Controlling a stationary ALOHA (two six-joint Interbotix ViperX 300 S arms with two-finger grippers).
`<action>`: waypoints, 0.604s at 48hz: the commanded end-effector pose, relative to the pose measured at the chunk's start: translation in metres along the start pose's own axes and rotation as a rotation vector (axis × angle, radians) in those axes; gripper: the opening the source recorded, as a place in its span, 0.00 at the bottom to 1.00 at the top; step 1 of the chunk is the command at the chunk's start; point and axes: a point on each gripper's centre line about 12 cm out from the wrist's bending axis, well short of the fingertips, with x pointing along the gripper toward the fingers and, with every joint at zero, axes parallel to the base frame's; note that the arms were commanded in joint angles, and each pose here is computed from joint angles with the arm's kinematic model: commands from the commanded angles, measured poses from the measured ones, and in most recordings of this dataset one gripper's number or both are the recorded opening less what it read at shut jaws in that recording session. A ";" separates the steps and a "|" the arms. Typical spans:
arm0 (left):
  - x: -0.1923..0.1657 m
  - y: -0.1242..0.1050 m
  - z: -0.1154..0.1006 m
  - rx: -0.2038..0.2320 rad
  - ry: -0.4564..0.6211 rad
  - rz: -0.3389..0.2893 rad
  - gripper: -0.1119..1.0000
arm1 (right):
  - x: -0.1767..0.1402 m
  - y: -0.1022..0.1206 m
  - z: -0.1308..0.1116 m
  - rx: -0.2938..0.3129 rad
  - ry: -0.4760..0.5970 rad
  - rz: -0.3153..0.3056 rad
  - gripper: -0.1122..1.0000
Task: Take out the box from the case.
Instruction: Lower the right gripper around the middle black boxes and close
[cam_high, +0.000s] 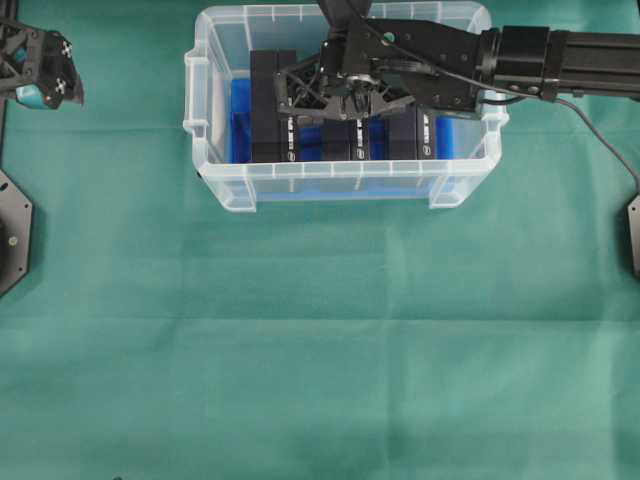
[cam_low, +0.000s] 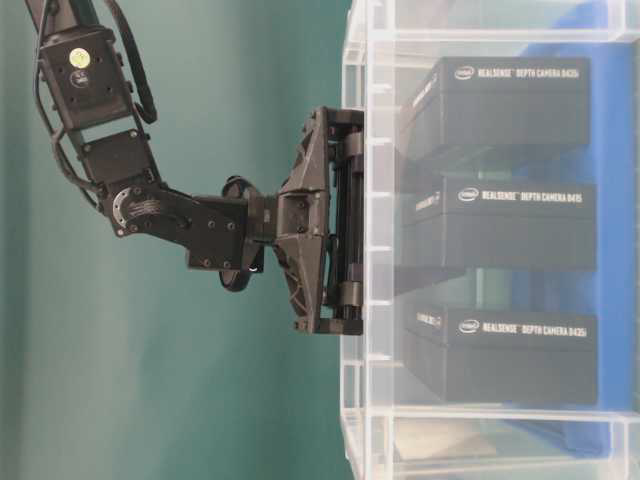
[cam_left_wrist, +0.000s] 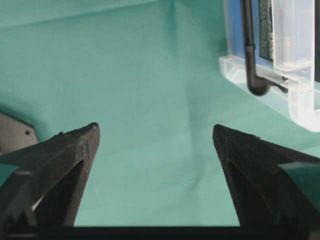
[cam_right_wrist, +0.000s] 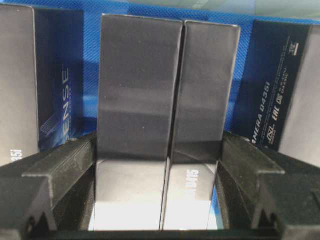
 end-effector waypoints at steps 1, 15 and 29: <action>-0.007 -0.003 0.004 -0.002 -0.020 -0.020 0.96 | -0.011 0.003 0.000 -0.001 -0.008 0.029 0.70; -0.007 -0.003 0.003 -0.002 -0.019 -0.018 0.96 | -0.018 0.005 0.000 0.003 -0.007 0.042 0.70; -0.006 -0.003 0.004 -0.004 -0.017 -0.016 0.96 | -0.056 0.004 0.008 0.021 -0.016 0.048 0.70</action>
